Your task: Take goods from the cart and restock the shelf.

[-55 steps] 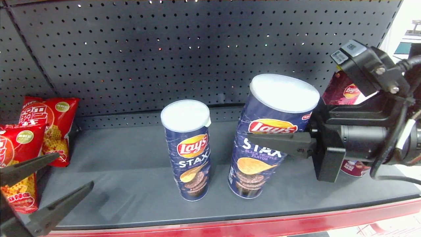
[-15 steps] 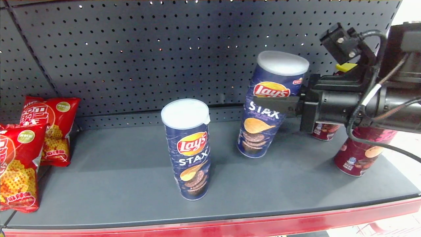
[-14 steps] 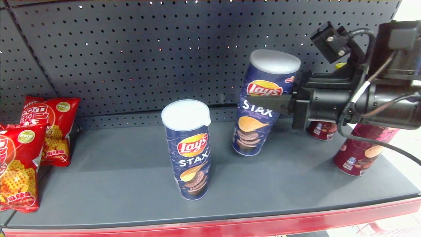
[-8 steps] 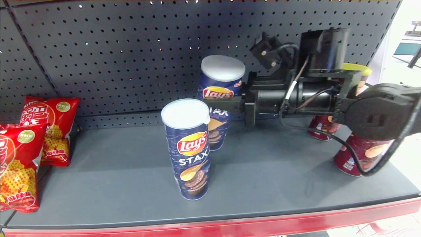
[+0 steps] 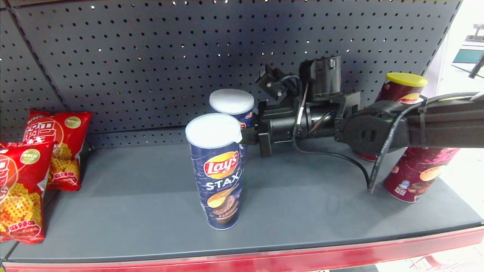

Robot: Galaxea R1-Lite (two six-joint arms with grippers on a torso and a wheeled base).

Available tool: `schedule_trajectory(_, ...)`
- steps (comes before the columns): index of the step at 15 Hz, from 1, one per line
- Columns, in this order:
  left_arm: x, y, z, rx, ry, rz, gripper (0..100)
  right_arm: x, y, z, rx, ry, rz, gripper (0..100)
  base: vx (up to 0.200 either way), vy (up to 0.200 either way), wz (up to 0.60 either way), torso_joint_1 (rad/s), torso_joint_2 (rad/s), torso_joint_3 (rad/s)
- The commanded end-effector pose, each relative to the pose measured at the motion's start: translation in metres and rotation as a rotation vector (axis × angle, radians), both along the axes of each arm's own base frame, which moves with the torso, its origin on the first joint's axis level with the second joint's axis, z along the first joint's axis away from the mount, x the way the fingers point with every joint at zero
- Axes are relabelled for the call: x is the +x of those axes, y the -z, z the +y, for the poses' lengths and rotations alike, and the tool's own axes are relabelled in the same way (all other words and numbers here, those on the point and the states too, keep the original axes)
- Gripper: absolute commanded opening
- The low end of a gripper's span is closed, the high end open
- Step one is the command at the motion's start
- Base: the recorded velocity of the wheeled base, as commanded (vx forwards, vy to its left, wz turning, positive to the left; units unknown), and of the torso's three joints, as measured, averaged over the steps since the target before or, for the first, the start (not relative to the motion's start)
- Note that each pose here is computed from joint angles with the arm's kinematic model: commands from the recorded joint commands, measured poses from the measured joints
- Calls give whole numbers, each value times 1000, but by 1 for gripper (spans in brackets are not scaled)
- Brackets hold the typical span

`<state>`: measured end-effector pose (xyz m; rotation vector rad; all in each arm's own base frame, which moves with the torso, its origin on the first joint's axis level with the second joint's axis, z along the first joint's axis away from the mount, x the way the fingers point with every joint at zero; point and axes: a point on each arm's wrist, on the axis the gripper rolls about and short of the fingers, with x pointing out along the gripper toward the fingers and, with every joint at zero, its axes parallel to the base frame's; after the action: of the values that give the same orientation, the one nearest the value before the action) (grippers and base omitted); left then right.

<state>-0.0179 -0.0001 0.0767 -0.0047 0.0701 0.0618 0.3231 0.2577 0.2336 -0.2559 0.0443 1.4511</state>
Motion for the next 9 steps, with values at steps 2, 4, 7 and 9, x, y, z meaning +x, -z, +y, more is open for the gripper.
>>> schedule_trajectory(2,0,0,0,0,-1,2,100,14,-4,-9,12,25,-14,0,0,0,0,0,0,0)
schedule_trajectory(4,0,0,0,0,-1,2,100,21,-4,-10,16,42,-18,0,0,0,0,0,0,0)
schedule_trajectory(7,0,0,0,0,-1,3,100,29,-7,-4,31,48,-40,0,0,0,0,0,0,0)
schedule_trajectory(9,0,0,0,0,-1,2,100,33,2,0,20,44,-25,0,0,0,0,0,0,0)
